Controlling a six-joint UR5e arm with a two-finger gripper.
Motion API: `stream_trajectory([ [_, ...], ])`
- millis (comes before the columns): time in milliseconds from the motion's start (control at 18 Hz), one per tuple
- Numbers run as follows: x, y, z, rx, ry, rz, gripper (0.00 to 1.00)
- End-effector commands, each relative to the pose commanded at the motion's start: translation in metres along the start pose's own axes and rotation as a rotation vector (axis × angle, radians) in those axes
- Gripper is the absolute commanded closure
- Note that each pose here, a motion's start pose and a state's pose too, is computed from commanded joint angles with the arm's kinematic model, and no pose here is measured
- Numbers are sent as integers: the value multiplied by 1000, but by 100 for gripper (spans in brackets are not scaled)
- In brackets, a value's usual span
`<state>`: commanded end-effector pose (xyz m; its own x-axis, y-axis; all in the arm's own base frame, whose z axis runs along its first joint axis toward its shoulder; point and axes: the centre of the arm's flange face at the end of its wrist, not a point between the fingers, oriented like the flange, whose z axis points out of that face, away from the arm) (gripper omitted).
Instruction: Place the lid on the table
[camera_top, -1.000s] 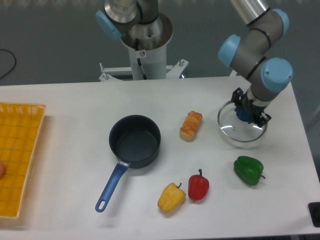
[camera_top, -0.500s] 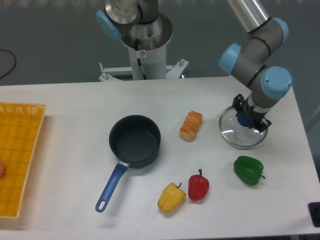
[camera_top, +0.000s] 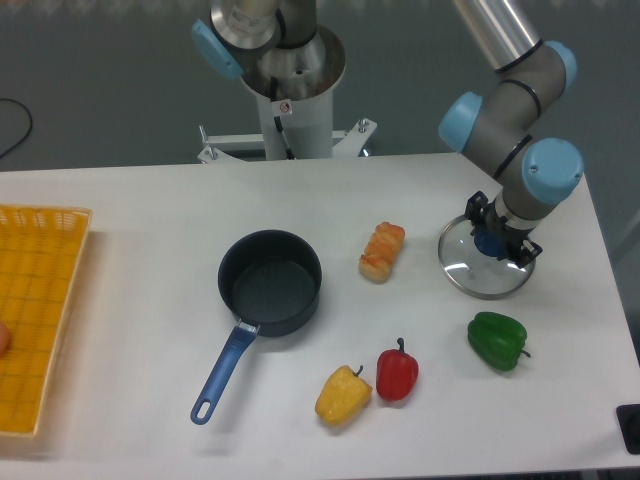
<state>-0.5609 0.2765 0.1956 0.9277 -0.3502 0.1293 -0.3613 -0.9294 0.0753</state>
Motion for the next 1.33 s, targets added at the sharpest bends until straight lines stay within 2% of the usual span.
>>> stream_trajectory([
  [167,-1,0,0,0,0,0,23],
  [278,0,0,-1,0,-1,0,9],
  [389,1,-1,-6,0,-9,2,6],
  [1333,19,-4,-64,-9,-95,5,2],
])
